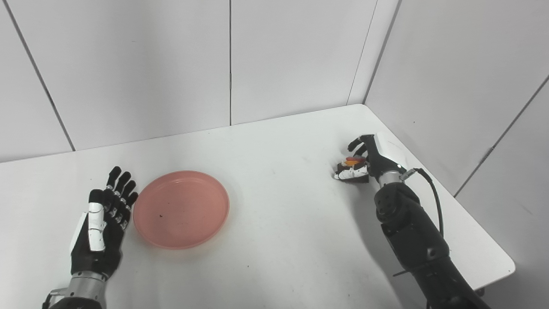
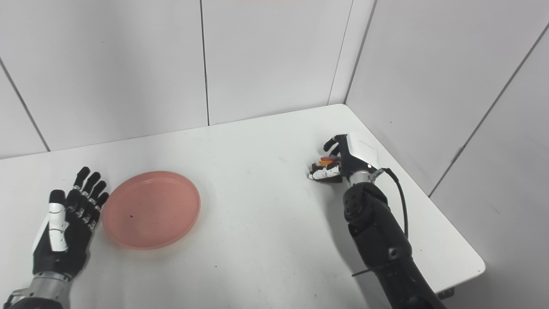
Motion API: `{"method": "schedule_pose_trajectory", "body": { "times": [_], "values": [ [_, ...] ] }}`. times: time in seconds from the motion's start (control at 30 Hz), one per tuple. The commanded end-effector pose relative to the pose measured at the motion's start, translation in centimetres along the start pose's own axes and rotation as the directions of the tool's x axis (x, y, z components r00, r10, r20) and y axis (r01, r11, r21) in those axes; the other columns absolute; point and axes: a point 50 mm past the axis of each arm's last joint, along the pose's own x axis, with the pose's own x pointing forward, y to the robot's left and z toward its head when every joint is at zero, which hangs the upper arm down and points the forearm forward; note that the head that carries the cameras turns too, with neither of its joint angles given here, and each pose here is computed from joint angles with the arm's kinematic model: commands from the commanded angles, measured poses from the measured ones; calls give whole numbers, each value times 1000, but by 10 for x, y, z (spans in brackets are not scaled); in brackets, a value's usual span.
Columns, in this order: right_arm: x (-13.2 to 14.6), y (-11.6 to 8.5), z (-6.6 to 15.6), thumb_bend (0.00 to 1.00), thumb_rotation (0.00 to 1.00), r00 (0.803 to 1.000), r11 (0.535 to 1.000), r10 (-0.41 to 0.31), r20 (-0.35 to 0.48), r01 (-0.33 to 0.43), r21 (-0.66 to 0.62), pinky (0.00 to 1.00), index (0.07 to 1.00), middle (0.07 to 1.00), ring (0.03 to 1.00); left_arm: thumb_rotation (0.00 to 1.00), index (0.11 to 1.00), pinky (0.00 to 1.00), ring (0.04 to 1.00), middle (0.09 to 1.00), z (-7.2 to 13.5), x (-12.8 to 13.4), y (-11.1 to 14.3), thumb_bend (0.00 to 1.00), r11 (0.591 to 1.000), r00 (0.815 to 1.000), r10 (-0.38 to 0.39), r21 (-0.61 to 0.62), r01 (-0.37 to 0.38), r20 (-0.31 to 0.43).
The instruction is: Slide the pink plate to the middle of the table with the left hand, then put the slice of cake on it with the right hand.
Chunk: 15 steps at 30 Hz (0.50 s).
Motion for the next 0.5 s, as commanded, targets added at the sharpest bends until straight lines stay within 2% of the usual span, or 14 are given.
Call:
{"method": "schedule_pose_trajectory", "body": {
  "times": [0.0, 0.13, 0.23, 0.3, 0.4, 0.47],
  "values": [
    [10, -21, 13, 518, 0, 991, 991, -128, 48, 125, 53, 161, 481, 485, 419, 1000, 1000, 1000, 1000, 1000, -24, -23, 7, 725, 999, 997, 30, -9, -30, -74],
    [7, -25, 20, 518, 0, 979, 976, -194, 63, 186, 116, 134, 476, 484, 422, 1000, 1000, 1000, 1000, 1000, -23, -22, 3, 726, 999, 997, 29, -10, -30, -74],
    [2, -32, 28, 511, 0, 964, 959, -248, 93, 231, 163, 125, 498, 436, 375, 1000, 1000, 1000, 1000, 1000, -24, -22, 1, 728, 1000, 997, 24, -3, -25, -75],
    [-1, -36, 32, 509, 0, 956, 949, -272, 112, 247, 195, 137, 502, 439, 367, 1000, 1000, 1000, 1000, 1000, -23, -20, -2, 728, 1000, 997, 23, -2, -23, -74],
    [-6, -42, 42, 511, 0, 944, 936, -295, 146, 255, 243, 209, 497, 471, 397, 1000, 1000, 1000, 1000, 1000, -23, -19, -7, 721, 1000, 997, 26, -2, -26, -71],
    [-12, -45, 52, 510, 0, 938, 930, -302, 171, 251, 269, 209, 502, 465, 398, 1000, 1000, 1000, 1000, 1000, -24, -19, -11, 718, 1000, 997, 24, -12, -25, -71]
  ]
}}
